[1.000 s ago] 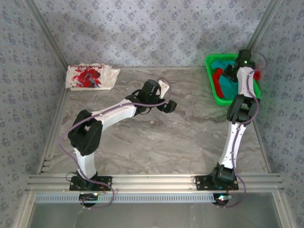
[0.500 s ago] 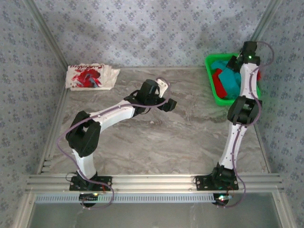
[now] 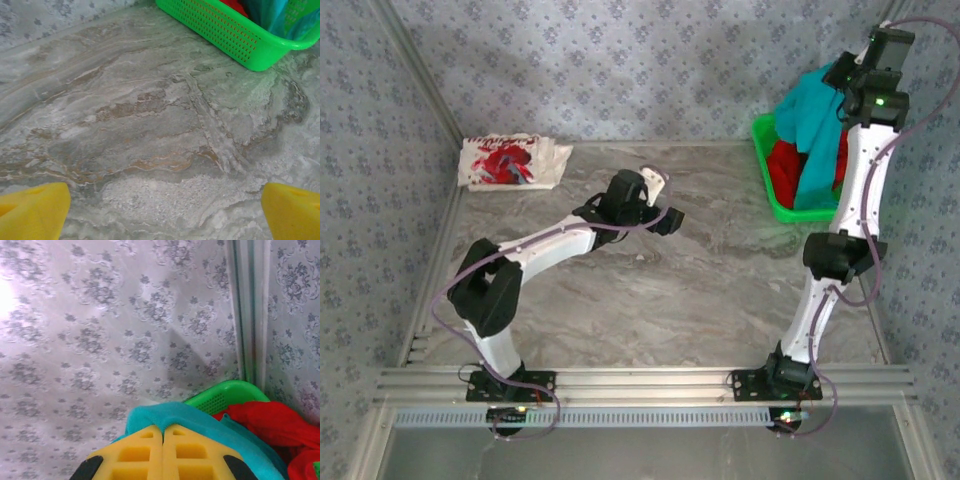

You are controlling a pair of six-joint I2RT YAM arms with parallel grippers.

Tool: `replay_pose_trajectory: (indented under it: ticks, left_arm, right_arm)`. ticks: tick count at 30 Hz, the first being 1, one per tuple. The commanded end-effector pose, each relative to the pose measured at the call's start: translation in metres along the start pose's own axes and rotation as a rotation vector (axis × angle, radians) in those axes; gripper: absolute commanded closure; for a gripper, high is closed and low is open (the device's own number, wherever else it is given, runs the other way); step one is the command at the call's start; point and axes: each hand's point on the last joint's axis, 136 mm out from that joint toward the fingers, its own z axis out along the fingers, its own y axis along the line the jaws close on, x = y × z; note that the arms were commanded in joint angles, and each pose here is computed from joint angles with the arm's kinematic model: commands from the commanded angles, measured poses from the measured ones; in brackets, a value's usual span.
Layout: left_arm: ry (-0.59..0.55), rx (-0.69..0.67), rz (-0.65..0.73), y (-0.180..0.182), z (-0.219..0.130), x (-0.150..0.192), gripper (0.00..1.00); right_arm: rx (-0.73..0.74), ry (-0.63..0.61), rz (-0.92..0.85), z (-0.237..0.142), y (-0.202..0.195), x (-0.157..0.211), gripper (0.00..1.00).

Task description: Fold and stack the t-shirts

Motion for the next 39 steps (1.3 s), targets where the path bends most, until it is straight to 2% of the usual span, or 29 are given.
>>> replay_pose_trajectory:
  ticks: [1, 5, 15, 19, 23, 26, 29, 34, 35, 36, 37, 38, 39]
  left_arm:
    - [-0.106, -0.029, 0.006, 0.007, -0.020, -0.031, 0.02]
    - [-0.176, -0.052, -0.009, 0.015, -0.043, -0.040, 0.02]
    - [-0.316, -0.149, 0.028, 0.043, -0.110, -0.050, 0.02]
    - [-0.342, -0.213, 0.020, 0.055, -0.127, -0.047, 0.02]
    - [-0.378, -0.265, 0.040, 0.060, -0.149, -0.047, 0.02]
    - [-0.411, -0.304, 0.047, 0.066, -0.167, -0.043, 0.02]
    - [-0.388, -0.365, 0.053, 0.077, -0.181, -0.032, 0.02]
    - [-0.387, -0.431, 0.005, 0.092, -0.215, -0.004, 0.02]
    - [-0.398, -0.433, -0.009, 0.094, -0.222, 0.002, 0.02]
    - [-0.413, -0.436, -0.028, 0.098, -0.230, 0.008, 0.02]
    - [-0.419, -0.452, -0.056, 0.104, -0.236, 0.015, 0.02]
    - [-0.423, -0.471, -0.083, 0.110, -0.242, 0.020, 0.02]
    - [-0.417, -0.486, -0.108, 0.116, -0.247, 0.026, 0.02]
  right_arm:
    - [-0.087, -0.100, 0.006, -0.045, 0.043, -0.027, 1.00]
    - [-0.164, -0.182, -0.041, -0.092, 0.080, -0.047, 1.00]
    - [-0.386, -0.416, -0.291, -0.212, 0.189, -0.079, 1.00]
    - [-0.489, -0.465, -0.375, -0.254, 0.232, -0.070, 1.00]
    - [-0.534, -0.449, -0.430, -0.274, 0.260, -0.048, 1.00]
    - [-0.575, -0.395, -0.448, -0.271, 0.279, -0.022, 1.00]
    - [-0.579, -0.291, -0.460, -0.247, 0.293, 0.017, 1.00]
    - [-0.638, -0.010, -0.413, -0.169, 0.321, 0.131, 0.99]
    - [-0.642, 0.037, -0.397, -0.155, 0.325, 0.150, 0.94]
    - [-0.639, 0.104, -0.388, -0.136, 0.330, 0.174, 0.81]
    - [-0.652, 0.181, -0.382, -0.123, 0.336, 0.197, 0.76]
    - [-0.671, 0.242, -0.387, -0.117, 0.341, 0.212, 0.74]
    - [-0.671, 0.299, -0.397, -0.109, 0.343, 0.225, 0.67]
